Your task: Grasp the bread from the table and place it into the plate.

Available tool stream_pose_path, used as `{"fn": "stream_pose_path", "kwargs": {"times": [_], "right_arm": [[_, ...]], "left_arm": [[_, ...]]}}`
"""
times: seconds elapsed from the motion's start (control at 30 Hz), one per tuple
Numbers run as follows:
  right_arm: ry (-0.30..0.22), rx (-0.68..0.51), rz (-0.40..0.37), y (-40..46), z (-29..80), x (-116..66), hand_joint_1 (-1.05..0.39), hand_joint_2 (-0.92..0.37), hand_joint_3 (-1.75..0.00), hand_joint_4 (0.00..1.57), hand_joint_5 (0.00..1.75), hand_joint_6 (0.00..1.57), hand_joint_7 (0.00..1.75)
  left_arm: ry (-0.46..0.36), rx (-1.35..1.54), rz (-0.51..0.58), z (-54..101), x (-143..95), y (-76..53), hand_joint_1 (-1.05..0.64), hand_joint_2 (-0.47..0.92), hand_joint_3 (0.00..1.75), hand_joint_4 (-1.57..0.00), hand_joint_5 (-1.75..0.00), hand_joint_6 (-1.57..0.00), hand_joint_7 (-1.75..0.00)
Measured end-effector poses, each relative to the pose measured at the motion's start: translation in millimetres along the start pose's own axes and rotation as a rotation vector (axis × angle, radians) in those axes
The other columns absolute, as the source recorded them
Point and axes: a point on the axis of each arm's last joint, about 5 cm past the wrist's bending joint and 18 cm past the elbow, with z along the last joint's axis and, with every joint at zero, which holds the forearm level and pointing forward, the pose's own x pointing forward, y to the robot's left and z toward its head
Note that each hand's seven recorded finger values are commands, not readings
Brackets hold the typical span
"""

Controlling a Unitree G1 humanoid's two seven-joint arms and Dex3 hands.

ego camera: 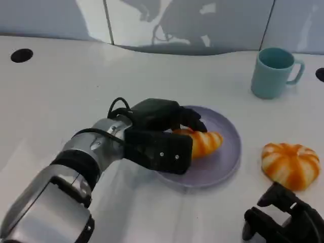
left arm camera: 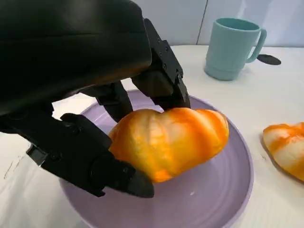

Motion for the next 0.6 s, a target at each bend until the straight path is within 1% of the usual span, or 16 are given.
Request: {"fn": "stream_pose_path", "kwargs": {"times": [0.3,0.33,0.37,0.4,0.47,0.6], "right_arm": [[-0.001,-0.001,0.001,0.3,0.3,0.2,-0.64,-0.92,-0.17,0.77,1.6,0.68,1.38],[-0.001,-0.001,0.001,0.3,0.3,0.2,-0.65,-0.92,-0.17,0.77,1.6,0.67,1.38],[-0.001,-0.001,0.001,0.4,0.3,0.3,-0.65,-0.92,-0.17,0.77,1.6,0.67,1.38],[-0.001,-0.001,0.001,0.4,0.2,0.3,-0.65,-0.92,-0.17,0.77,1.6,0.66,1.38],[-0.001,-0.001,0.001,0.5,0.2,0.3,-0.65,-0.92,-0.17,0.77,1.6,0.66,1.38],[-0.001,-0.001,0.002,0.5,0.3,0.5,-0.65,-0.92,-0.17,0.77,1.6,0.66,1.38]], "left_arm": [[0.0,0.0,0.0,0.0,0.0,-0.1,-0.28,0.92,0.12,-0.57,-0.8,-0.73,-0.08],[0.0,0.0,0.0,-0.1,0.0,-0.1,-0.63,0.92,0.19,-0.24,-0.57,-0.44,-0.04],[0.0,0.003,-0.005,-0.1,-0.1,0.0,-0.75,0.92,0.22,-0.12,-0.48,-0.34,-0.03],[0.001,0.011,-0.019,-0.5,-0.4,0.0,-0.82,0.92,0.24,-0.05,-0.43,-0.28,-0.02],[0.004,0.03,-0.042,-1.6,-1.3,0.1,-0.86,0.92,0.25,-0.01,-0.4,-0.25,-0.01],[0.005,0.045,-0.047,-2.7,-2.3,1.5,-0.87,0.92,0.26,0.0,-0.39,-0.24,-0.01]]}}
